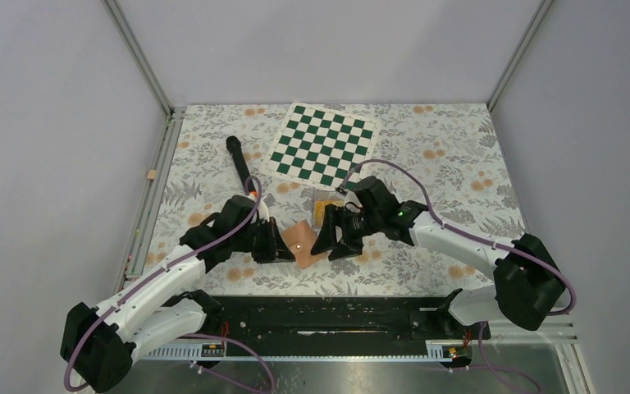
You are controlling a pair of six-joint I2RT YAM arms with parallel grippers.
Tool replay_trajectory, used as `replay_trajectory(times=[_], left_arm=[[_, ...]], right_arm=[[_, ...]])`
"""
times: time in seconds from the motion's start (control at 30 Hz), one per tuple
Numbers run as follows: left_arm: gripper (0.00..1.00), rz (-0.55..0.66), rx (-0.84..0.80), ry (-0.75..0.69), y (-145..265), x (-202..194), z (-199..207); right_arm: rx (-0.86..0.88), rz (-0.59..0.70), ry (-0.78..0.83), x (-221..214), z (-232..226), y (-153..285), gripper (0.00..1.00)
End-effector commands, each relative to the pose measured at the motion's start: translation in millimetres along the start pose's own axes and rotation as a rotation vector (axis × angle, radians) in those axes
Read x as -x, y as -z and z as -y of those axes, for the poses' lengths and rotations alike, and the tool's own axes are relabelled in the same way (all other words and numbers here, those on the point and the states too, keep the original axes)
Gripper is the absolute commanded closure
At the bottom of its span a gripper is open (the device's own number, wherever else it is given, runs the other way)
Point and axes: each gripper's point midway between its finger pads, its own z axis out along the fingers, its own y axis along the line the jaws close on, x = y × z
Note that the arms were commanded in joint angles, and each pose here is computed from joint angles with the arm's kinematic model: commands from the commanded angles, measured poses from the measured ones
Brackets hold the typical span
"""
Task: Put the credit cards into the card holder
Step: Pick up the card holder from the corner of the board, then open the card holder.
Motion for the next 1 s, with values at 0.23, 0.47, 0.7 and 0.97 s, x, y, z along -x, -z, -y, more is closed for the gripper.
replay_trajectory(times=[0.23,0.47,0.7,0.97], left_arm=[[1.0,0.034,-0.189,-0.131,30.1,4.7,48.1],[1.0,0.034,-0.244,-0.157,36.6,1.9,57.7],[1.0,0.049,-0.258,-0.167,39.2,5.2,63.0],[0.77,0.077,-0.21,-0.16,42.7,9.2,57.6]], right_arm=[[0.05,-0.043,0.141,-3.1,-25.9,27.9,0.22],[0.234,-0.105,0.166,-11.7,-56.7,31.0,0.39],[0.263,-0.158,0.165,-22.3,-61.2,25.7,0.66],[0.194,-0.101,0.165,-15.6,-53.6,25.8,1.0]])
